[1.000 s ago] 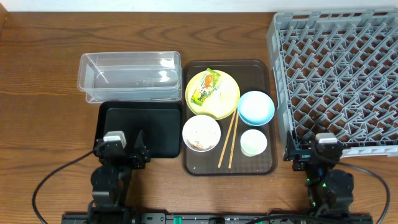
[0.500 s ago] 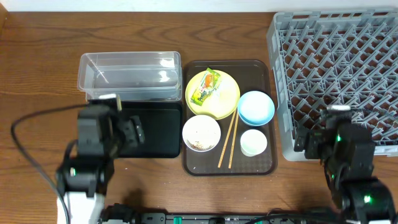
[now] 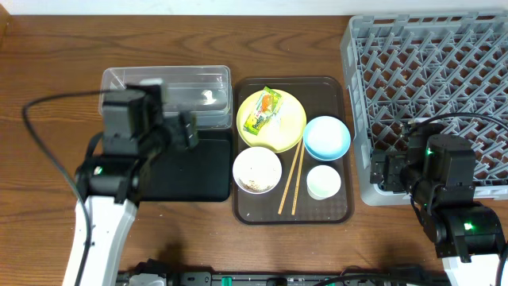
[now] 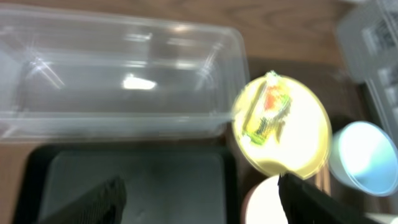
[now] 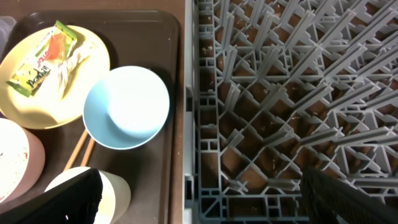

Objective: Sort waste into correct bins and load items into the dishwasher rack
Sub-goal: 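Grasp the white tissue with the left gripper, drop it in the container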

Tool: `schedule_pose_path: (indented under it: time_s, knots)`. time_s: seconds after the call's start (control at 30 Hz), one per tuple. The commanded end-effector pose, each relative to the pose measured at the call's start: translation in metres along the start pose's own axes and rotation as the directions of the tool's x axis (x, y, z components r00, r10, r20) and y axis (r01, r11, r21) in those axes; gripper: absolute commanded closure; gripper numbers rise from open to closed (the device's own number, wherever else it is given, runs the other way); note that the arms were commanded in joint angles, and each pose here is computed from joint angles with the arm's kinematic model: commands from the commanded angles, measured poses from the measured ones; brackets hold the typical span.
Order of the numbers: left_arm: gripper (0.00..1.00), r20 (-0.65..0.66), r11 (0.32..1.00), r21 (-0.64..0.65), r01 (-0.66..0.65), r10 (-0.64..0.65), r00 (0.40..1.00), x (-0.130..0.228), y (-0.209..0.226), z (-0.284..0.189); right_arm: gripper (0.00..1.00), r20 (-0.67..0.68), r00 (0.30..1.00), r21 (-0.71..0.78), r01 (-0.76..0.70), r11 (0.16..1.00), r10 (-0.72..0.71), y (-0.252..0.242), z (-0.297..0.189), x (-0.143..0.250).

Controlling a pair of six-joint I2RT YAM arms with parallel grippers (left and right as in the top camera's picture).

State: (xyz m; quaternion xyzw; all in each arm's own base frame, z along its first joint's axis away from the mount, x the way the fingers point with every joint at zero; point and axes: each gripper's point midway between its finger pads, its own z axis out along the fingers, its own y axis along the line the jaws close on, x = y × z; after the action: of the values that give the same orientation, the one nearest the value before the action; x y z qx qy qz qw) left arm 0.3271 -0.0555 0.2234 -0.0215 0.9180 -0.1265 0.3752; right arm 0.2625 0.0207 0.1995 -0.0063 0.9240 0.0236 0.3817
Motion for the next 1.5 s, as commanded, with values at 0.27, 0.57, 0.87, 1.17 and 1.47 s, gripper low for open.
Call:
schedule_pose_path:
  time_s: [0.27,0.57,0.87,1.17,1.47]
  knots:
    - [0.2,0.013,0.912,0.176,-0.37,0.374,0.927,-0.016,-0.109,0.097,0.01,0.023,1.0,-0.015,-0.015,1.0,0.015,0.002,-0.006,-0.008]
    - [0.21,-0.095,0.859,0.267,-0.437,0.475,0.875,0.056,-0.156,0.182,0.01,0.018,1.0,-0.014,-0.015,1.0,0.015,0.002,-0.006,-0.007]
    - [0.38,-0.234,0.858,0.275,-0.433,0.497,0.836,0.111,-0.144,0.223,0.01,0.014,1.0,-0.014,-0.015,1.0,0.015,0.002,-0.005,-0.006]
    - [0.77,-0.286,0.863,0.272,-0.425,0.495,0.821,0.122,-0.137,0.221,0.01,0.014,1.0,-0.014,-0.015,1.0,0.015,0.002,-0.006,-0.006]
    - [0.94,-0.242,0.862,0.272,-0.428,0.492,0.836,0.103,-0.143,0.206,0.01,0.012,1.0,-0.013,-0.014,1.0,0.014,0.002,-0.006,-0.006]
